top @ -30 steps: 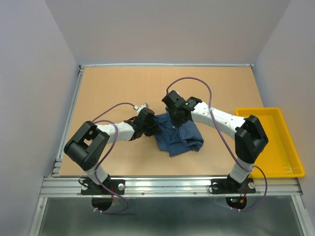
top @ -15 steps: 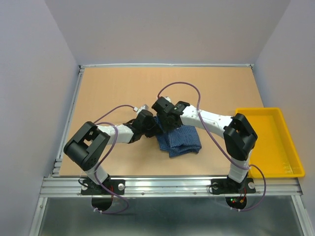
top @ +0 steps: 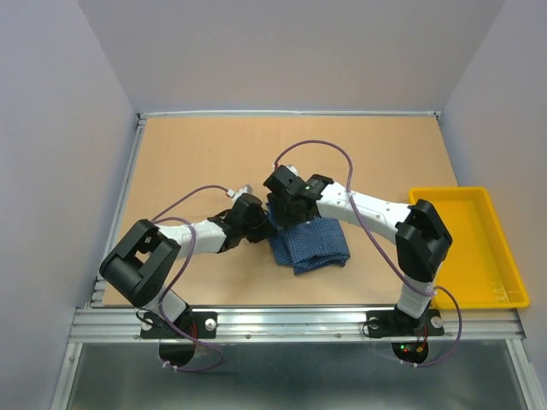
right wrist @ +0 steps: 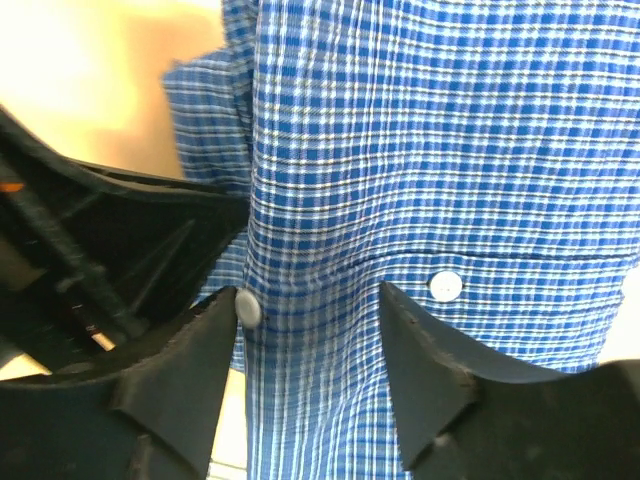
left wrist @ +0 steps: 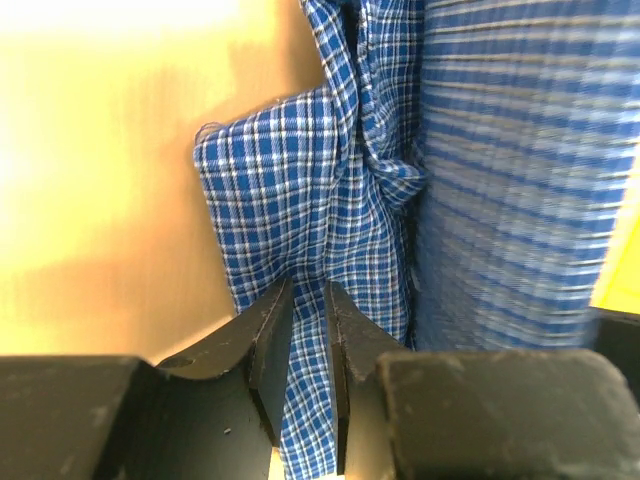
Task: Fold and stack the long sleeve shirts
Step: Fold the shirt
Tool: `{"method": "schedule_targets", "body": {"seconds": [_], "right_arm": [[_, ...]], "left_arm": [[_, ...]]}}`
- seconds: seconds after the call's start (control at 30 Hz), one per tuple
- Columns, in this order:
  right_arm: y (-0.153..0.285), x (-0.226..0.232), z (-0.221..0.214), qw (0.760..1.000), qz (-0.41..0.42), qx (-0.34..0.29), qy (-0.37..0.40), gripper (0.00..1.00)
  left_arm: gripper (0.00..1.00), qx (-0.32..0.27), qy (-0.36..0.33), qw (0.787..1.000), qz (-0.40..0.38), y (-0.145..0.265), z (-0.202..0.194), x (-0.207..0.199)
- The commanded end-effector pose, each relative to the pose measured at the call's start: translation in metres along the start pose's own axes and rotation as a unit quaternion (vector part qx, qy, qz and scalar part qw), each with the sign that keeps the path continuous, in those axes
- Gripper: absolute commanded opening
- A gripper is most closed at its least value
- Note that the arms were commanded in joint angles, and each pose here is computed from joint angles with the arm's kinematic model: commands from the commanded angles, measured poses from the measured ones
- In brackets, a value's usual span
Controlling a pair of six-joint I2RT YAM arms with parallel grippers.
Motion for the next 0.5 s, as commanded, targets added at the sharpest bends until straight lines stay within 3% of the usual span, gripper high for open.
{"method": "schedule_targets", "body": {"seconds": [0.0, 0.17, 0.37, 0.47], "right_arm": [[0.036, 0.017, 0.024, 0.994, 0.085, -0.055, -0.031, 0.66], [0.050, 0.019, 0.025, 0.988, 0.131, -0.078, -0.039, 0.69], [0.057, 0.002, 0.022, 0.987, 0.097, -0.114, -0.065, 0.58], [0.057, -0.008, 0.018, 0.985, 0.092, -0.124, -0.076, 0.45]], "left_arm": [[0.32, -0.009, -0.003, 1.000, 0.012, 0.008, -0.001, 0.004], [0.32, -0.008, 0.003, 1.000, 0.014, 0.011, -0.004, 0.008], [0.36, -0.025, 0.008, 1.000, -0.008, 0.026, 0.002, 0.001], [0.43, -0.043, 0.011, 0.999, -0.031, 0.043, 0.005, -0.003]]}}
Point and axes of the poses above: each gripper's point midway between its finger pads, its own y axis back along the fingers, its own x axis along the line the jaws close on, z = x × y, the point moved 10 cm from there along y, back along the fingers, and after that the axes turned 7 degrees about -y, right-handed, at the moved point
